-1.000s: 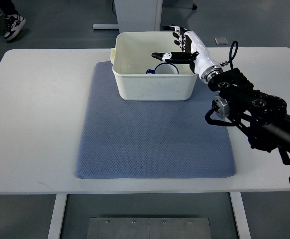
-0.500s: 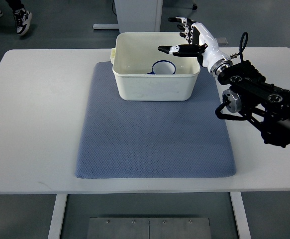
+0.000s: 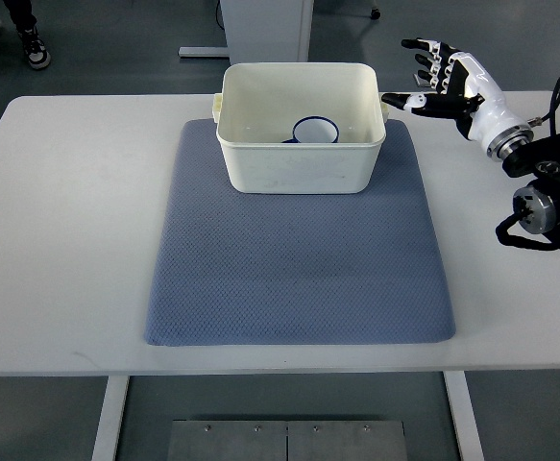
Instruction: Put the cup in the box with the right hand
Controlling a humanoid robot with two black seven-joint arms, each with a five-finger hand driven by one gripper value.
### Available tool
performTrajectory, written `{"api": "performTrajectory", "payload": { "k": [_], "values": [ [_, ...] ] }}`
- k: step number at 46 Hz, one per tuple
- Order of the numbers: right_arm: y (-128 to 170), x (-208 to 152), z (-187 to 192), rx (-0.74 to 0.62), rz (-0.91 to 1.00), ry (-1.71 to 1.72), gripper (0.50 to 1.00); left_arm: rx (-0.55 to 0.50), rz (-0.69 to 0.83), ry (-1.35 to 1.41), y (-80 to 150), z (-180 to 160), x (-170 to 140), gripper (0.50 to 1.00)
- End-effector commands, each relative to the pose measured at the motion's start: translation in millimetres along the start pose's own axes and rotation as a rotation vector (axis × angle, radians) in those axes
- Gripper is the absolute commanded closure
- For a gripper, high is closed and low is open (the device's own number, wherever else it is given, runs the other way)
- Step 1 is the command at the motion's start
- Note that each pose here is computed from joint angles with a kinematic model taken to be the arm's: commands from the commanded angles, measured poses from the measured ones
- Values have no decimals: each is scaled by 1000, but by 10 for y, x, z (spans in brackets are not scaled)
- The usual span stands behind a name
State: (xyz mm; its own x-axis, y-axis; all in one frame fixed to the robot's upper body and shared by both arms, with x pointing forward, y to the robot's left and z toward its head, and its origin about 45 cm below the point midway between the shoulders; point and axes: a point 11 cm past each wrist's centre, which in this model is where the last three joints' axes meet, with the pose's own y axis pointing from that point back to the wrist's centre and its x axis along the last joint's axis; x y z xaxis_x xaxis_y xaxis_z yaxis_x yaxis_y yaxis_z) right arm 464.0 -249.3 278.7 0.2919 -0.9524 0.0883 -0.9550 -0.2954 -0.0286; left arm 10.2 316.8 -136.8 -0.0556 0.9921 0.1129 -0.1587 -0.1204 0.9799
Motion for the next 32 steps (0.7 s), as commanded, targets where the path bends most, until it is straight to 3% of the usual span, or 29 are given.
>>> {"api": "performTrajectory", "payload": {
  "k": [1, 18, 32],
  "values": [
    [142, 118, 121, -13, 33, -38, 500, 1, 1, 0, 0, -3, 2, 500],
    [498, 363, 521, -69, 133, -126, 500, -1, -3, -1, 0, 7, -6, 500],
    [626, -18, 885, -119, 107, -248, 500, -1, 1, 0, -1, 6, 1, 500]
  ]
}}
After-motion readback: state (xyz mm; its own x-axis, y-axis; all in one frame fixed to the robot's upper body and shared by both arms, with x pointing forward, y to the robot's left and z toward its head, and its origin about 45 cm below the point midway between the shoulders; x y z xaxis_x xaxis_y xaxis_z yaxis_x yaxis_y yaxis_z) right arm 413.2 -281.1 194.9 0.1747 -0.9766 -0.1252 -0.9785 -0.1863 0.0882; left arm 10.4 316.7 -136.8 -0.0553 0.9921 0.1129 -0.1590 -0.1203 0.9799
